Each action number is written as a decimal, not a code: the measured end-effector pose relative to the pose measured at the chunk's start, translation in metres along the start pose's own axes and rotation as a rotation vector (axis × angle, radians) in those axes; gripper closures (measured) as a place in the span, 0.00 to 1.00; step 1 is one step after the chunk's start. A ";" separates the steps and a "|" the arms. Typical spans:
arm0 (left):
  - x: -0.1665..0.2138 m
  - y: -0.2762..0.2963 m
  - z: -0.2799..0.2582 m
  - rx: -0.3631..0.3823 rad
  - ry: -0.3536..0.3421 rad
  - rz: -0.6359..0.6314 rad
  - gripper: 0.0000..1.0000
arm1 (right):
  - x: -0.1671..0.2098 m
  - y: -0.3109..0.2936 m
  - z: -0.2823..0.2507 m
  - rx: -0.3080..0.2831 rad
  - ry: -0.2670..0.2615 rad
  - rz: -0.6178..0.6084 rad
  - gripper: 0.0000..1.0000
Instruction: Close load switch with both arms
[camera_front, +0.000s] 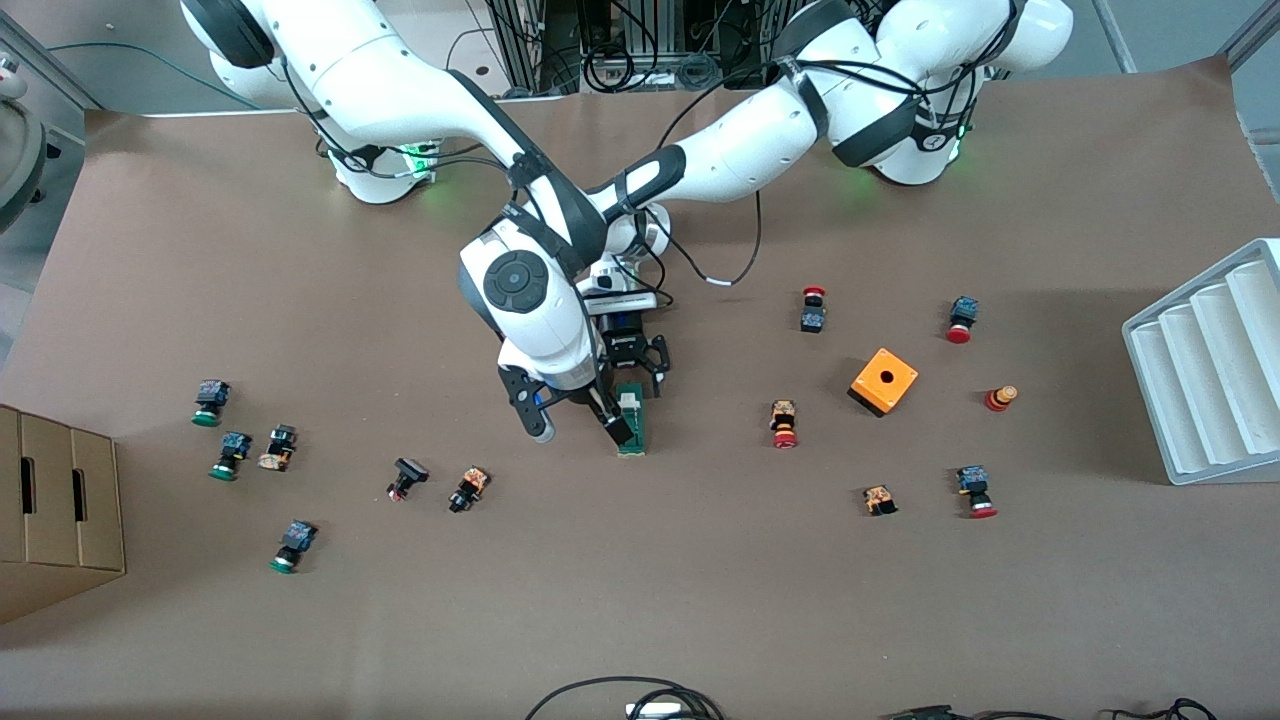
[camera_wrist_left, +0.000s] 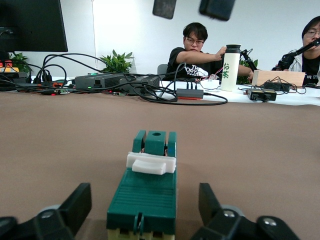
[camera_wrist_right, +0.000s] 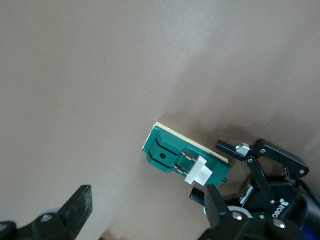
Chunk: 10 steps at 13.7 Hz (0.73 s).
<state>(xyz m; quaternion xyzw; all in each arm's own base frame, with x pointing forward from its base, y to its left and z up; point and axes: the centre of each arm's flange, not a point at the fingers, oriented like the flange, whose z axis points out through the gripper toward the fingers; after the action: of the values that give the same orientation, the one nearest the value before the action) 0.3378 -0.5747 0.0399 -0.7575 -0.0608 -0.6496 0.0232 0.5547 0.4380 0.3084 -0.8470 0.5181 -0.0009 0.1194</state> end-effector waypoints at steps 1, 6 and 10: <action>0.000 0.000 0.000 0.000 0.000 0.000 0.19 | -0.003 0.001 0.003 -0.001 -0.001 -0.001 0.00; 0.000 0.001 0.002 0.003 0.001 -0.006 0.40 | -0.004 0.004 0.015 -0.005 0.002 0.016 0.00; 0.000 0.001 0.002 0.001 0.004 -0.007 0.50 | 0.001 0.012 0.032 0.001 0.007 0.028 0.02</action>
<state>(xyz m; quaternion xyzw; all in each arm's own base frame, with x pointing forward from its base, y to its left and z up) 0.3399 -0.5759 0.0396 -0.7561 -0.0636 -0.6510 0.0216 0.5482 0.4383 0.2751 -0.8396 0.5302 -0.0025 0.1180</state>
